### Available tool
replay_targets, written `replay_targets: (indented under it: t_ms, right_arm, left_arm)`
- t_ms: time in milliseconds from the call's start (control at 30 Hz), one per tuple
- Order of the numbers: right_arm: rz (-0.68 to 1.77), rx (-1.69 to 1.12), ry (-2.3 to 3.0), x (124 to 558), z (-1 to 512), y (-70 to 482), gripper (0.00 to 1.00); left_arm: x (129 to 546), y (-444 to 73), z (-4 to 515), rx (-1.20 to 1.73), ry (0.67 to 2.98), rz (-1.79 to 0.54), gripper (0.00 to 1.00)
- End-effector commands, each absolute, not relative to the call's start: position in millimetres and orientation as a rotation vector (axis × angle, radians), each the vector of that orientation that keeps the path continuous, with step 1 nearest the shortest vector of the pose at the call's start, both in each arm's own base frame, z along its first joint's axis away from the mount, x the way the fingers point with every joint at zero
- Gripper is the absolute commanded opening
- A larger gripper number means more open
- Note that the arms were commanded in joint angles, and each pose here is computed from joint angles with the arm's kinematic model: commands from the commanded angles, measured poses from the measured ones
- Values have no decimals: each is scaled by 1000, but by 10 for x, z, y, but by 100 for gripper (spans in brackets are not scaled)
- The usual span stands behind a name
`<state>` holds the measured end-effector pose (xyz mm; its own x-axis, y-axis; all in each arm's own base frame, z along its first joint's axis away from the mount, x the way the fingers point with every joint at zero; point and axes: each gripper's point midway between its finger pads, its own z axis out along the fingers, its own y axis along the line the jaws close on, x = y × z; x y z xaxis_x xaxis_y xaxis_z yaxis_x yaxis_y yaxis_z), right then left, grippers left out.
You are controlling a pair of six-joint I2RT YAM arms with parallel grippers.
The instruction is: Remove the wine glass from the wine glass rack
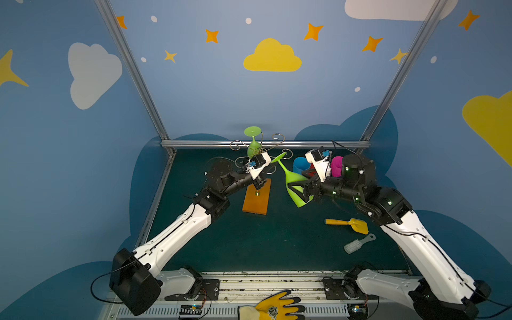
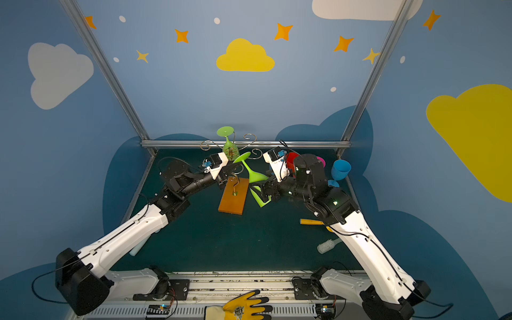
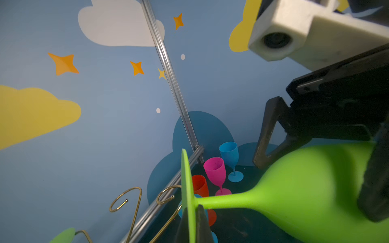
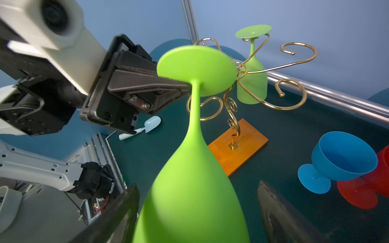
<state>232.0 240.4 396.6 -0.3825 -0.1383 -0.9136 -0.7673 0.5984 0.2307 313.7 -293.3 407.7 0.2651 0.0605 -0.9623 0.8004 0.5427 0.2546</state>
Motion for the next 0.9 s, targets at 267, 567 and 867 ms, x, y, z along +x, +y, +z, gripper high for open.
replay_targets:
  t_ms: [267, 567, 867]
  right_arm:
    - [861, -592, 1741, 2200, 4213, 2028, 87]
    - [818, -507, 1732, 2276, 4216, 1832, 81]
    - [888, -501, 1702, 2457, 4308, 1983, 78]
  left_arm:
    - [3346, -2616, 4306, 582, 1369, -860, 3]
    - [3326, -2596, 4330, 573, 1366, -903, 3]
    - [3305, -2601, 4316, 579, 1369, -915, 3]
